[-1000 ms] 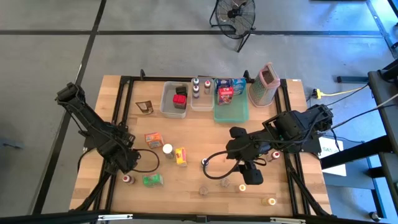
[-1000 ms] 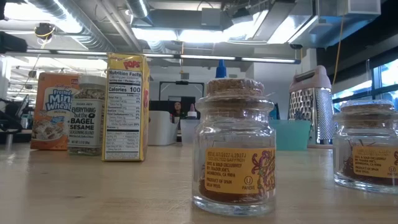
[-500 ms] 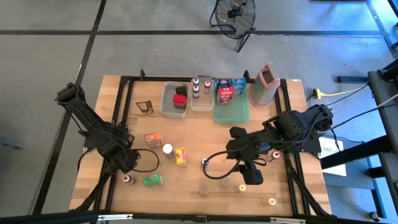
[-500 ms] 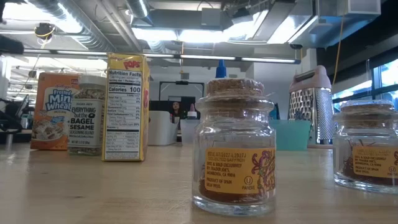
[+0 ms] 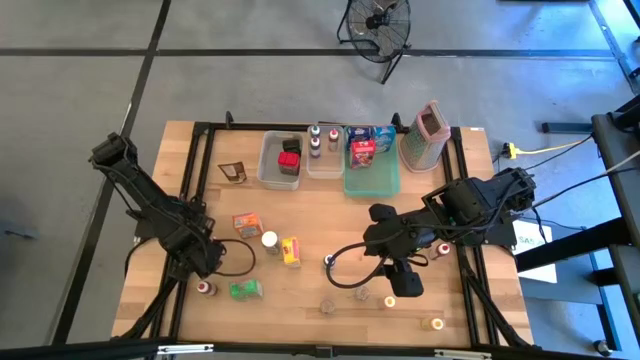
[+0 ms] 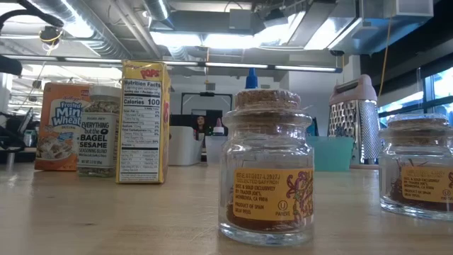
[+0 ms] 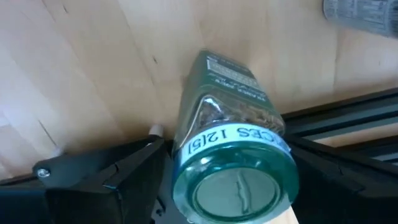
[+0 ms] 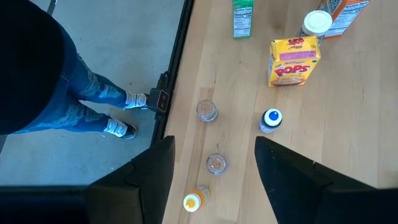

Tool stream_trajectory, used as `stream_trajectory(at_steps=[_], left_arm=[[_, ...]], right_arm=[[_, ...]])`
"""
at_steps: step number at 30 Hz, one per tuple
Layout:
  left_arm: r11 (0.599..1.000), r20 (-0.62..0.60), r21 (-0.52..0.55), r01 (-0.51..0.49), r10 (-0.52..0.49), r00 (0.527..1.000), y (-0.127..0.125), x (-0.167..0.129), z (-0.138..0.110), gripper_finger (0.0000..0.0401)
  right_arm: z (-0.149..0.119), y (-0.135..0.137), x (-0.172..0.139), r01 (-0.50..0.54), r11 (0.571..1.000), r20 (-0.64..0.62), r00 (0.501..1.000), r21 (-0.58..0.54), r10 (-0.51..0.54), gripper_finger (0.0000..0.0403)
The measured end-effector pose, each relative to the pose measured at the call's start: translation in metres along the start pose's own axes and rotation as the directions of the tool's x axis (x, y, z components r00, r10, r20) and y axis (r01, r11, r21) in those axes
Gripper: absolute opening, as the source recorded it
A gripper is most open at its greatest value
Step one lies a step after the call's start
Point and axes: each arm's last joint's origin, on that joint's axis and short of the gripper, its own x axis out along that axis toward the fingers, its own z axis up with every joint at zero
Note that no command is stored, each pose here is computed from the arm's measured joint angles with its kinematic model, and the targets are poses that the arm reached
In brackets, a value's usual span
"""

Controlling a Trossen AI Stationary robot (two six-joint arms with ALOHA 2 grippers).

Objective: Pick & Place Kitchen Items
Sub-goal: Put the green seasoning bottle into the gray bin

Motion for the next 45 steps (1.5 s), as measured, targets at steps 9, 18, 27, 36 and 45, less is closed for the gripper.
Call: stream_trajectory(at_steps=[9, 18, 27, 36, 45], left_arm=[[1.0, 0.024, 0.027, -0.002, 0.001, 1.0, -0.001, 0.0, 0.002, 0.0287], [1.0, 0.018, 0.027, -0.004, 0.004, 1.0, 0.0, 0.0, 0.001, 0.0214], [0.995, 0.019, -0.102, 0.006, -0.004, 1.0, 0.0, 0.0, 0.002, 0.0205], [0.973, 0.004, -0.204, 0.105, -0.107, 0.994, -0.003, -0.015, 0.005, 0.0202], [0.968, -0.094, -0.248, 0.047, -0.072, 0.993, 0.003, -0.071, -0.009, 0.0201]], right_arm=[[0.0, 0.0, 0.0, -0.001, 1.0, 0.004, 1.0, 0.001, 0.001, 0.0224], [0.001, -0.002, 0.0, 0.003, 1.0, 0.005, 1.0, 0.008, -0.003, 0.0224], [0.002, -0.004, 0.0, 0.006, 1.0, 0.005, 1.0, 0.009, -0.006, 0.0224], [0.002, -0.004, 0.0, 0.006, 1.0, 0.005, 1.0, -0.014, -0.005, 0.0224], [0.001, -0.003, 0.001, 0.006, 0.998, 0.005, 1.0, -0.059, -0.006, 0.0224]])
